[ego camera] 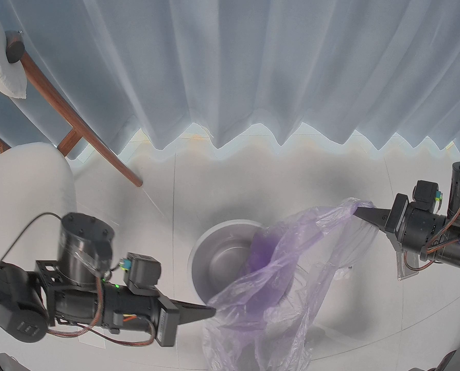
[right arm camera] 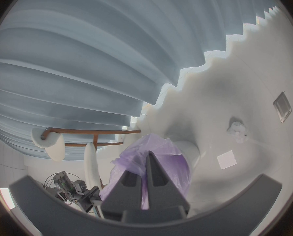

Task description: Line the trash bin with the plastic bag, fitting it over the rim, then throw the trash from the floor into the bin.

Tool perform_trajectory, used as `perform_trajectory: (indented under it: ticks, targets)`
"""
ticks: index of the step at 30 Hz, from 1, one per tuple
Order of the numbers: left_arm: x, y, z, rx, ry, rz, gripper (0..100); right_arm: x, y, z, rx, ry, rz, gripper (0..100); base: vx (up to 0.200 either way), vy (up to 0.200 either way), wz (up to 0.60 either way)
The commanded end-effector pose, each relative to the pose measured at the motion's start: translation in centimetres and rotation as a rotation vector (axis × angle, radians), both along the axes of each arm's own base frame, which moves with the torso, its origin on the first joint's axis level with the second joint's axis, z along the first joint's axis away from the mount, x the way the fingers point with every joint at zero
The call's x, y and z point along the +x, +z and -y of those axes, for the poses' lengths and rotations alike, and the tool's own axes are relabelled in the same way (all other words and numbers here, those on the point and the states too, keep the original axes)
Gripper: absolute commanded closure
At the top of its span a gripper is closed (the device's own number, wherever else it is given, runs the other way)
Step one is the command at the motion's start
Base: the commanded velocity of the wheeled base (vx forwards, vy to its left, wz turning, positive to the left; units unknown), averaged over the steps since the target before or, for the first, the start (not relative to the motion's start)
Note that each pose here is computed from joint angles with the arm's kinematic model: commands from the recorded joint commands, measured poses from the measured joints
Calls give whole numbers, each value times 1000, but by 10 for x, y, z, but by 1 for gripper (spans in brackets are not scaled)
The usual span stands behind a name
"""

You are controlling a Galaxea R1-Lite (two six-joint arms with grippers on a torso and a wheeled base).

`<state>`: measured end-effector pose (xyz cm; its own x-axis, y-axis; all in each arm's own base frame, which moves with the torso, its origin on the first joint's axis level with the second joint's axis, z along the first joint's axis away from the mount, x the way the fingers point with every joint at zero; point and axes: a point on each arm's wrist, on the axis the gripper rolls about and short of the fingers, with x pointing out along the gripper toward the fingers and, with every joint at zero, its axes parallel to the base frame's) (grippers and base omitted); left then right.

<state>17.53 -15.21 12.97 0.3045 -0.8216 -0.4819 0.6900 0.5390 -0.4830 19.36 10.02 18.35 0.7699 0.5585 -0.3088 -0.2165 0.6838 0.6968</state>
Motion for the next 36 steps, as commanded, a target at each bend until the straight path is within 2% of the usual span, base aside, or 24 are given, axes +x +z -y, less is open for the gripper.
perform_trajectory:
  ticks: [1,6,10,12,14,19,22,25,31,36]
  targets:
    - [0,44,-35,-26,134,200,100,-3,-11,-13,31,54,-6,100,0,0,0]
    - [3,55,-45,-37,198,239,100,-10,-7,-29,79,119,-14,100,0,0,0]
    - [1,59,-48,-39,215,246,100,-14,5,-50,186,173,-69,100,0,0,0]
    - [0,59,-49,-31,225,242,100,-15,6,-53,192,182,-80,100,0,0,0]
    - [-1,64,-57,0,264,220,100,-8,-10,-63,155,187,-129,100,0,0,0]
    - [0,64,-55,24,260,184,100,19,-39,-64,79,130,-189,100,0,0,0]
    - [4,59,-52,35,252,162,100,33,-45,-58,51,123,-178,100,0,0,0]
    - [8,56,-50,45,251,150,100,43,-50,-54,56,130,-182,100,0,0,0]
    - [26,35,-35,86,220,82,100,69,-58,-37,32,116,-110,100,0,0,0]
    - [45,15,-25,110,224,55,100,87,-65,-27,20,111,-104,100,0,0,0]
